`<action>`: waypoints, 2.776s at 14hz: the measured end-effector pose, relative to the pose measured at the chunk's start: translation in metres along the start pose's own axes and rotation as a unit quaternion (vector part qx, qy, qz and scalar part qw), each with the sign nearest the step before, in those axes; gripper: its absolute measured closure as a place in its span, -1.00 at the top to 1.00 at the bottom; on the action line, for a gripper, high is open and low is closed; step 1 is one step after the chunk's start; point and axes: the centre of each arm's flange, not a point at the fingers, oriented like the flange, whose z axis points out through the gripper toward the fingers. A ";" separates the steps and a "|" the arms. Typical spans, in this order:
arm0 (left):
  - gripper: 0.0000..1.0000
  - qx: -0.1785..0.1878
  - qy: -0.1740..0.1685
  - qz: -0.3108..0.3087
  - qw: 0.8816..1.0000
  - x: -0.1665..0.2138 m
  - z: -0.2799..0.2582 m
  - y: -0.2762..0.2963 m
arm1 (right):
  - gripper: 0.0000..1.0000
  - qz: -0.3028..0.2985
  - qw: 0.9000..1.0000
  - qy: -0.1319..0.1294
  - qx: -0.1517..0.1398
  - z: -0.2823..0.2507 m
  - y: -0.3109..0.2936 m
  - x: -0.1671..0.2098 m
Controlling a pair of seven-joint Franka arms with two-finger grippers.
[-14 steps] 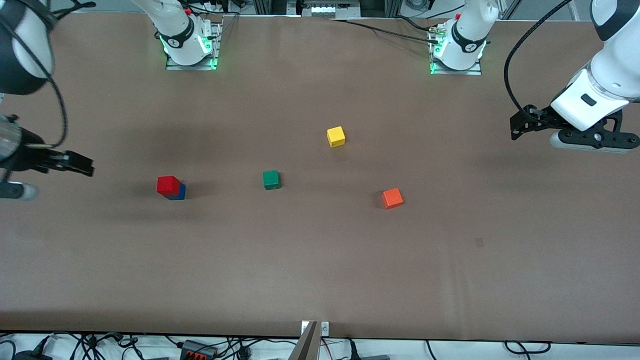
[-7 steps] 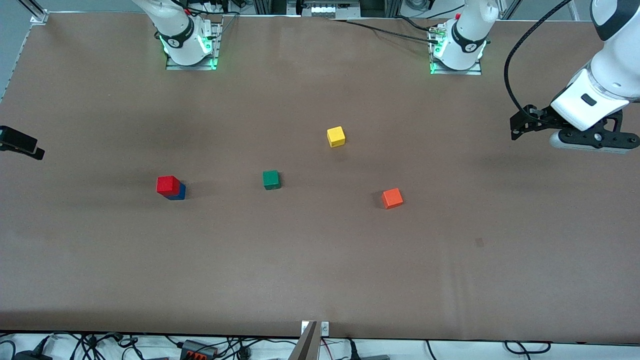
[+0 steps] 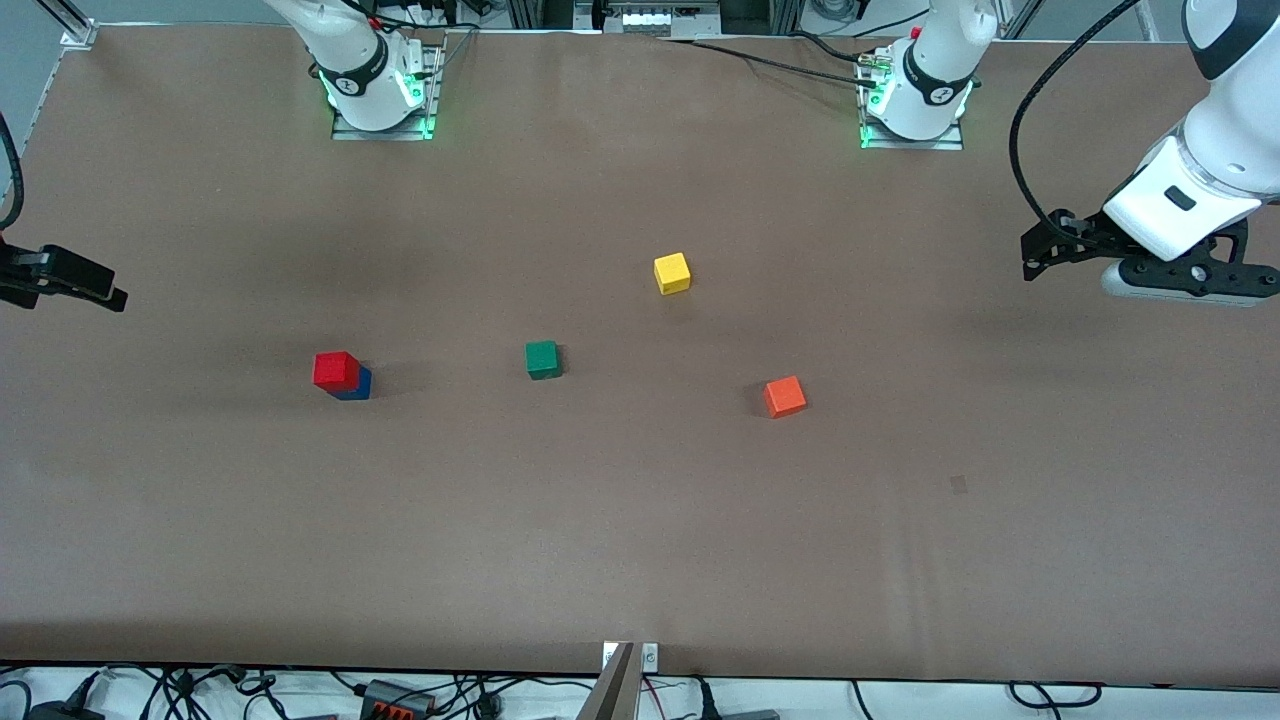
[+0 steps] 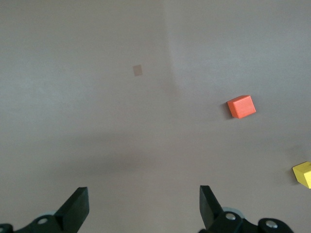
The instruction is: Pass red block to right arm, stack on blue
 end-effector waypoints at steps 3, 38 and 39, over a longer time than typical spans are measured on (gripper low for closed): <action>1.00 0.000 0.000 0.000 1.000 0.000 0.000 0.000 | 1.00 0.000 1.000 0.002 -0.001 0.006 0.000 -0.021; 1.00 0.000 0.001 0.000 1.000 0.000 -0.001 0.000 | 1.00 -0.008 0.999 0.033 -0.009 0.008 -0.006 -0.053; 1.00 0.000 0.001 0.000 1.000 0.000 -0.001 0.000 | 1.00 -0.008 0.999 0.033 -0.009 0.008 -0.006 -0.053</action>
